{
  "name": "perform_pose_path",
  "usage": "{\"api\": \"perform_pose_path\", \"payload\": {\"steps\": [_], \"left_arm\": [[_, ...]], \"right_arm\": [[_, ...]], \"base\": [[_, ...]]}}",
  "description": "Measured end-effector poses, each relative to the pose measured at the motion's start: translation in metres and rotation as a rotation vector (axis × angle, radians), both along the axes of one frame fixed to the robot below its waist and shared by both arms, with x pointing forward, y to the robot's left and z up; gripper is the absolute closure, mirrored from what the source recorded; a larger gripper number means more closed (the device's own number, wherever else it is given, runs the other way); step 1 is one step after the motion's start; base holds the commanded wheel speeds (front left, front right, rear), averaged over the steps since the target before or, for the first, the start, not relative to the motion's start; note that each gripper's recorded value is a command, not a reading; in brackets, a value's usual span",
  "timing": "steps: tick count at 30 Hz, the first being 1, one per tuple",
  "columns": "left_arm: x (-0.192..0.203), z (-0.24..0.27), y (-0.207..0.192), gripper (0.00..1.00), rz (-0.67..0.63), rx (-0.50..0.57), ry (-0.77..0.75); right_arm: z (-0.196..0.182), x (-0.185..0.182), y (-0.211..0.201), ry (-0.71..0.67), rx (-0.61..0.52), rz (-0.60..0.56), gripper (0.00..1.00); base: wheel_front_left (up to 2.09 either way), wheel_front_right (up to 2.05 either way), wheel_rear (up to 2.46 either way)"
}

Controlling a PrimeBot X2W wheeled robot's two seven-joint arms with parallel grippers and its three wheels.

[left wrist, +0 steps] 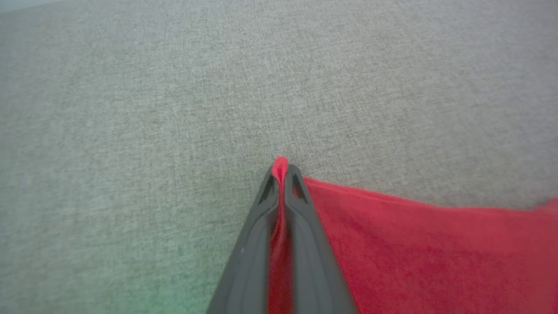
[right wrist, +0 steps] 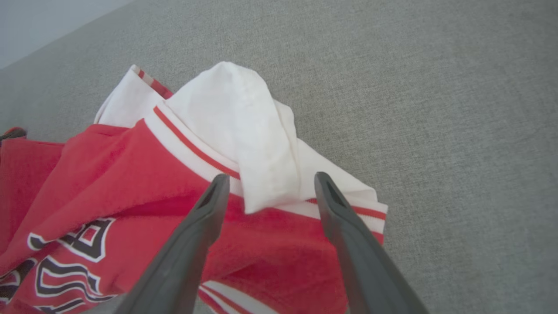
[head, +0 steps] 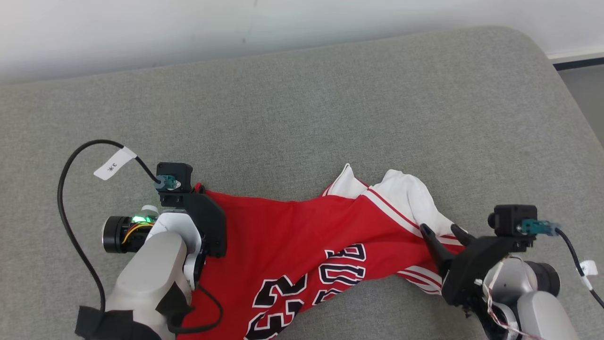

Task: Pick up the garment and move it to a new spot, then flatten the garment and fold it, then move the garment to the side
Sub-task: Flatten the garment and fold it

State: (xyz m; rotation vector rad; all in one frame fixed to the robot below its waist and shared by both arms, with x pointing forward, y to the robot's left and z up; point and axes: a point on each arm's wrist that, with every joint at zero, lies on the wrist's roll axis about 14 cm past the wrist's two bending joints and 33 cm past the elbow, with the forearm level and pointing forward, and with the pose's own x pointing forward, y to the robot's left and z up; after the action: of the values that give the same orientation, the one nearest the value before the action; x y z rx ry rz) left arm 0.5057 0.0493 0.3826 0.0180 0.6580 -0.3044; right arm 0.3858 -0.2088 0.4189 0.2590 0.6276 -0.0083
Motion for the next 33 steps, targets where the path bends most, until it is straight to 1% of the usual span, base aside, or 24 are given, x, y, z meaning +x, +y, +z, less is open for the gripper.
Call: {"api": "perform_pose_path", "payload": {"steps": [7,8,9,10,11,13,14,16,17,19,21,30,33], "left_arm": [[0.004,-0.001,0.0,1.0,-0.001,-0.005,0.002],[0.004,-0.001,0.0,1.0,-0.001,-0.005,0.001],[0.004,-0.002,0.0,1.0,0.0,-0.007,0.001],[0.004,-0.001,0.0,1.0,0.002,-0.008,0.0],[0.004,-0.002,0.001,1.0,0.003,-0.008,0.001],[0.004,-0.001,0.002,1.0,0.01,-0.016,0.0],[0.004,0.0,0.002,1.0,0.013,-0.018,-0.003],[0.004,0.001,0.002,1.0,0.016,-0.024,-0.01],[0.004,0.002,0.003,1.0,0.017,-0.025,-0.012],[0.003,0.004,0.004,1.0,0.02,-0.028,-0.015],[0.003,0.006,0.004,1.0,0.023,-0.028,-0.019],[0.005,0.017,0.002,1.0,0.034,-0.04,-0.051],[0.008,0.025,0.003,1.0,0.046,-0.054,-0.087]], "right_arm": [[-0.015,0.008,0.004,0.056,0.021,0.012,0.0],[-0.016,0.01,0.006,0.058,0.02,0.018,0.11],[-0.017,0.011,0.007,0.059,0.017,0.023,0.35],[-0.018,0.012,0.009,0.06,0.017,0.028,0.53],[-0.018,0.013,0.01,0.059,0.015,0.033,0.68],[-0.017,0.015,0.01,0.045,-0.004,0.036,0.85],[-0.015,0.016,0.008,0.037,-0.015,0.034,0.85],[-0.011,0.017,0.004,0.02,-0.025,0.022,0.69],[-0.01,0.016,0.003,0.018,-0.028,0.019,0.67],[-0.011,0.011,0.002,0.022,-0.029,0.015,0.87],[-0.009,0.008,-0.002,0.021,-0.039,0.006,1.0],[0.022,0.013,-0.011,-0.069,-0.079,-0.006,1.0],[0.036,0.015,-0.014,-0.116,-0.104,-0.013,1.0]], "base": [[0.0,0.0,0.0],[0.0,0.0,0.0],[0.0,0.0,0.0],[0.0,0.0,0.0],[0.0,0.0,0.0],[0.0,0.0,0.0],[0.0,0.0,0.0],[0.0,0.0,0.0],[0.0,0.0,0.0],[0.0,0.0,0.0],[0.0,0.0,0.0],[0.0,0.0,0.0],[0.0,0.0,0.0]]}}
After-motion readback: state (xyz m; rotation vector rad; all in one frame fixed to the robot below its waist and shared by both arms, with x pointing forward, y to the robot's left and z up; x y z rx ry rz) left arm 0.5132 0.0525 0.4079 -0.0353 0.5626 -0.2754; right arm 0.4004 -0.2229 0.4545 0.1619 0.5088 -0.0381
